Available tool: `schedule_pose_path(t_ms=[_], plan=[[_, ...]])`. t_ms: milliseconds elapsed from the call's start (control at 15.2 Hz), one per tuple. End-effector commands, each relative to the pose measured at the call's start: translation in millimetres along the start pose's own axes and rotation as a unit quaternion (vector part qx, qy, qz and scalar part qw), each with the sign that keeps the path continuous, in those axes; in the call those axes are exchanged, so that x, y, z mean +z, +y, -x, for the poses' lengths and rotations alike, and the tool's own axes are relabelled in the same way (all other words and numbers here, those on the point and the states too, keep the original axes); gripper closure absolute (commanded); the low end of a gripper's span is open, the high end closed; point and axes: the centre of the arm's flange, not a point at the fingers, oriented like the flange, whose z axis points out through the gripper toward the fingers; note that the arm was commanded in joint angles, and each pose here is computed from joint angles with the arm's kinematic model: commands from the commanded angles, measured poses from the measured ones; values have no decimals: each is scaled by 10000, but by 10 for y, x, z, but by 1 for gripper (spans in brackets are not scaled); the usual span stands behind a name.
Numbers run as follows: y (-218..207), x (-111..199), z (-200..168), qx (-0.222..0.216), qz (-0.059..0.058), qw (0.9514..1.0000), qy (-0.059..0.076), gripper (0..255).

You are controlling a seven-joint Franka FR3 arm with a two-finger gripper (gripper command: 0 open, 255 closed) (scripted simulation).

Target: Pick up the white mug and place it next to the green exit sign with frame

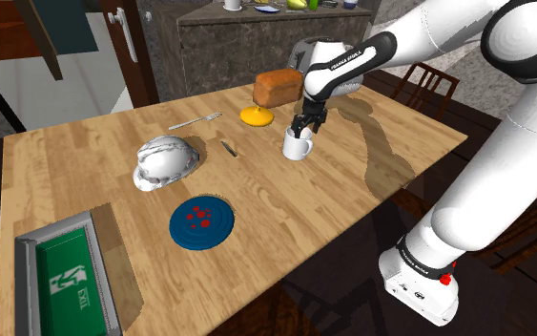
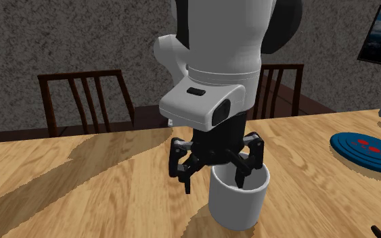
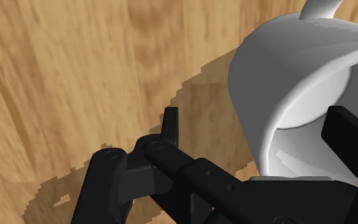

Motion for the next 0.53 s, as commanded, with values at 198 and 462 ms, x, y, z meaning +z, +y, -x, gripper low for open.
schedule_pose_path(t_ms=[198, 462], plan=[[3, 28, -7, -1, 1, 10000, 4, 0], [3, 28, -6, -1, 1, 10000, 4, 255]])
